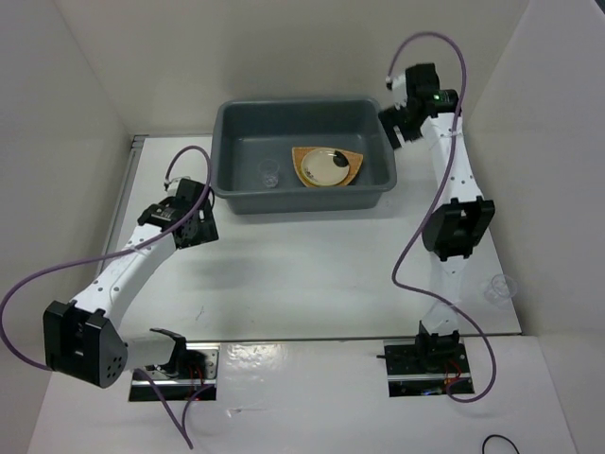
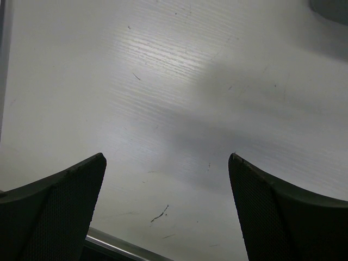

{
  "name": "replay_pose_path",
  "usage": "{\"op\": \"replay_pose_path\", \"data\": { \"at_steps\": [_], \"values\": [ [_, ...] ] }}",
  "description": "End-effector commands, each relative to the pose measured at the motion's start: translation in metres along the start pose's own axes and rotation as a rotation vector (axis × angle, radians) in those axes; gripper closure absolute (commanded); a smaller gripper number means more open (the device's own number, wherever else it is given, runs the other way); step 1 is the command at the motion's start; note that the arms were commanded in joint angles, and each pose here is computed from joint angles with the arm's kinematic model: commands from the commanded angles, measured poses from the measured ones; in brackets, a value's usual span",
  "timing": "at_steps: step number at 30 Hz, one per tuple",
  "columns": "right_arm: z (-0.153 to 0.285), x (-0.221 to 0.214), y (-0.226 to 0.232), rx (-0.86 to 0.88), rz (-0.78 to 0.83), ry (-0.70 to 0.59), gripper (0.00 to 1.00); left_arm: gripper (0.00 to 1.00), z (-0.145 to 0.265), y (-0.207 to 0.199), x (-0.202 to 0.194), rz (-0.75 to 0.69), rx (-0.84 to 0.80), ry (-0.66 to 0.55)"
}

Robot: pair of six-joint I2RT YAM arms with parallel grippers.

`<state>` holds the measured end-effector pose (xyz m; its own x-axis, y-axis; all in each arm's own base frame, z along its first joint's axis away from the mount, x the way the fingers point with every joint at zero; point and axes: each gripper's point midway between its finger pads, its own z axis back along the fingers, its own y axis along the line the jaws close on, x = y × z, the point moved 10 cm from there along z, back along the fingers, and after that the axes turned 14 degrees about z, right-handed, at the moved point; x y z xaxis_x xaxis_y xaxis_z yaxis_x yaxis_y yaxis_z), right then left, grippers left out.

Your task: Place the mixed dishes into the plastic bin

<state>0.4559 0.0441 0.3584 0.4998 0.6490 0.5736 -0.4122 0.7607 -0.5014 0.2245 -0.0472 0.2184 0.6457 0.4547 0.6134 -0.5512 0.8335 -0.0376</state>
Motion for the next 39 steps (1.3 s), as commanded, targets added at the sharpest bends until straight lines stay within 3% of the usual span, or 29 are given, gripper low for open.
{"op": "replay_pose_path", "data": {
  "at_steps": [1,3,4,5,7,11,17,30,39],
  "values": [
    [0.03,-0.064,0.003,0.028,-0.015,0.293,0.07,0.0,0.013,0.002,0.012,0.058,-0.017,-0.06],
    [0.023,-0.101,0.016,0.029,-0.012,0.392,0.08,0.0,0.015,0.002,0.012,0.061,-0.03,-0.06],
    [0.049,-0.111,0.008,-0.069,-0.046,0.393,0.08,0.0,0.015,0.002,0.012,0.061,-0.03,-0.06],
    [0.045,-0.136,0.021,-0.063,-0.036,0.471,0.08,0.0,0.015,0.002,0.012,0.05,-0.037,-0.053],
    [0.062,-0.155,0.015,-0.155,-0.097,0.47,0.08,0.0,0.013,0.001,0.01,0.046,-0.04,-0.04],
    [0.068,-0.241,0.013,-0.144,-0.25,0.649,0.09,0.0,0.005,-0.005,0.007,0.011,-0.045,0.006],
    [0.074,-0.316,0.045,-0.085,-0.375,0.773,0.11,0.0,-0.007,-0.011,0.002,-0.018,-0.03,0.049],
    [0.067,-0.361,0.068,-0.029,-0.425,0.869,0.16,0.0,-0.009,-0.016,-0.003,-0.045,-0.032,0.063],
    [0.057,-0.375,0.078,0.031,-0.437,0.906,0.38,0.0,-0.009,-0.014,-0.003,-0.049,-0.019,0.063]
  ]
}}
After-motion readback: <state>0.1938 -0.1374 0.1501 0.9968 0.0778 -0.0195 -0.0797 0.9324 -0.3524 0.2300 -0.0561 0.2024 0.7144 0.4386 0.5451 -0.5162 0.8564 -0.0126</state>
